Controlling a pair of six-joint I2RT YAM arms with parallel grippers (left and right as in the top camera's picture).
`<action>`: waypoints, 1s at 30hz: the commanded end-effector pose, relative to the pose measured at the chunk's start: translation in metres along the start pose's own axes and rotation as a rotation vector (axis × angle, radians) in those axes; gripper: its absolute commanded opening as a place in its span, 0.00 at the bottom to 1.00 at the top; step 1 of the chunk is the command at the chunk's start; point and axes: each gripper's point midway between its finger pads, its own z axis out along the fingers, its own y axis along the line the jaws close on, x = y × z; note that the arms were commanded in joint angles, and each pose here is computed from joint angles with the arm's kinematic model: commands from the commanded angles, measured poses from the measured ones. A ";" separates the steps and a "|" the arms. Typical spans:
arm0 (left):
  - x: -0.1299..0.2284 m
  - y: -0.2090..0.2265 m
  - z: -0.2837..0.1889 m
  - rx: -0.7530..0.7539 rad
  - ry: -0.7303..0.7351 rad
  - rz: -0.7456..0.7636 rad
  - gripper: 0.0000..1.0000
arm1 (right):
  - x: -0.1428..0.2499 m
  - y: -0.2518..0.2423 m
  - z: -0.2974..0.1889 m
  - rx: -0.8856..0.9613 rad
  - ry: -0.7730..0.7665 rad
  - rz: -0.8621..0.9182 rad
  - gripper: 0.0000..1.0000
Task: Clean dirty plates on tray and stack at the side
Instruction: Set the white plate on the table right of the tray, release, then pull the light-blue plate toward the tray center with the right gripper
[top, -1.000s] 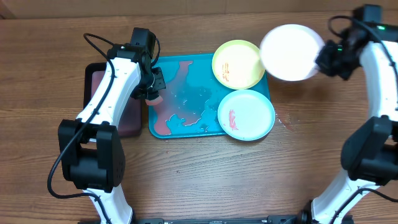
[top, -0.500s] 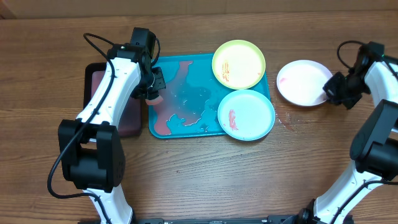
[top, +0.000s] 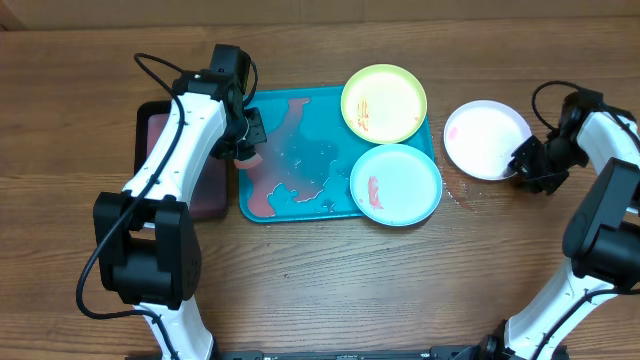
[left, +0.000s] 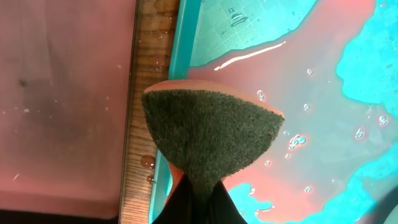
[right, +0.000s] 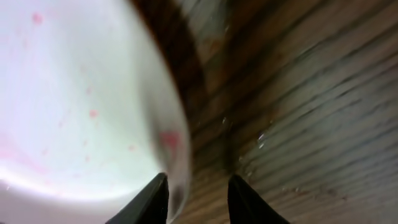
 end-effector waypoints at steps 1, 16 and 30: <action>-0.007 -0.004 -0.004 0.000 -0.027 -0.007 0.04 | 0.007 0.041 -0.047 -0.145 -0.049 -0.144 0.37; -0.001 -0.015 -0.005 0.005 -0.025 0.022 0.04 | 0.105 0.070 -0.008 -0.020 0.112 -0.466 0.48; -0.001 -0.016 -0.005 0.004 -0.025 0.023 0.04 | 0.131 0.073 0.024 0.004 0.134 -0.536 0.16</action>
